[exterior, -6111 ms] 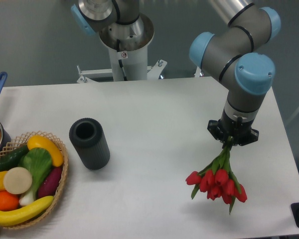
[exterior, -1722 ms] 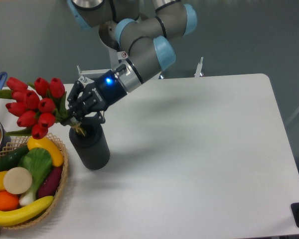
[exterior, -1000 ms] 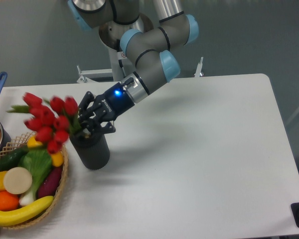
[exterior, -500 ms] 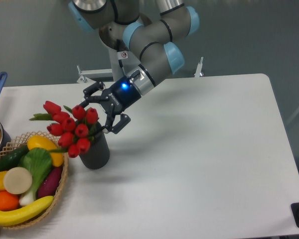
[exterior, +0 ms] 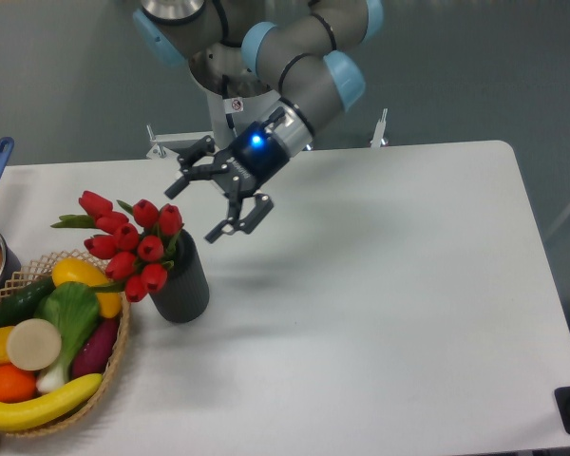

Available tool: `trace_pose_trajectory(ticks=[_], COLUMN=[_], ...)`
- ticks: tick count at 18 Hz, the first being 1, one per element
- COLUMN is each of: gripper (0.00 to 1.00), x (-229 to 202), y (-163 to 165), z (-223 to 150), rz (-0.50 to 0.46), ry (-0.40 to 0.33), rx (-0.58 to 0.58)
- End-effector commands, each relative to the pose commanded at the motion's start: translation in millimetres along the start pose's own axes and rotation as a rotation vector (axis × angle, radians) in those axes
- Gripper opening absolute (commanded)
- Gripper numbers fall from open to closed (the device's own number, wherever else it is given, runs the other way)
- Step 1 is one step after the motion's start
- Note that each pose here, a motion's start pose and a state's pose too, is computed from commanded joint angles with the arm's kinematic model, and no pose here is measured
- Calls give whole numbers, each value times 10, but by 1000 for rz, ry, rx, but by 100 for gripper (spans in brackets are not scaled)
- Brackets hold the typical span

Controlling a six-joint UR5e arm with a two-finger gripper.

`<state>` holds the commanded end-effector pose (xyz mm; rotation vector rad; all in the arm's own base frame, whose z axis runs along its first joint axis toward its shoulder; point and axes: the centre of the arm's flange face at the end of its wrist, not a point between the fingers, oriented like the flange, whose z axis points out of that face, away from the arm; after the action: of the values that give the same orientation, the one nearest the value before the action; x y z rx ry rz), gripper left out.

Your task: Insert the flowers into the vase

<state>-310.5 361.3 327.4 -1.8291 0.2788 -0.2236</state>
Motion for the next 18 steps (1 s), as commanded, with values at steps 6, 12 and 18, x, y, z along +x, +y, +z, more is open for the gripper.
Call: trace_pose_trajectory(ticks=[6,12,18], gripper=[100,100,100], x=[-624,-1147,-1599], y=[117,308,376], z=[-709,-982,-1151], rz=[-44,-42,-23], ry=[-190,-295,-390], rx=[-152,-502,-884])
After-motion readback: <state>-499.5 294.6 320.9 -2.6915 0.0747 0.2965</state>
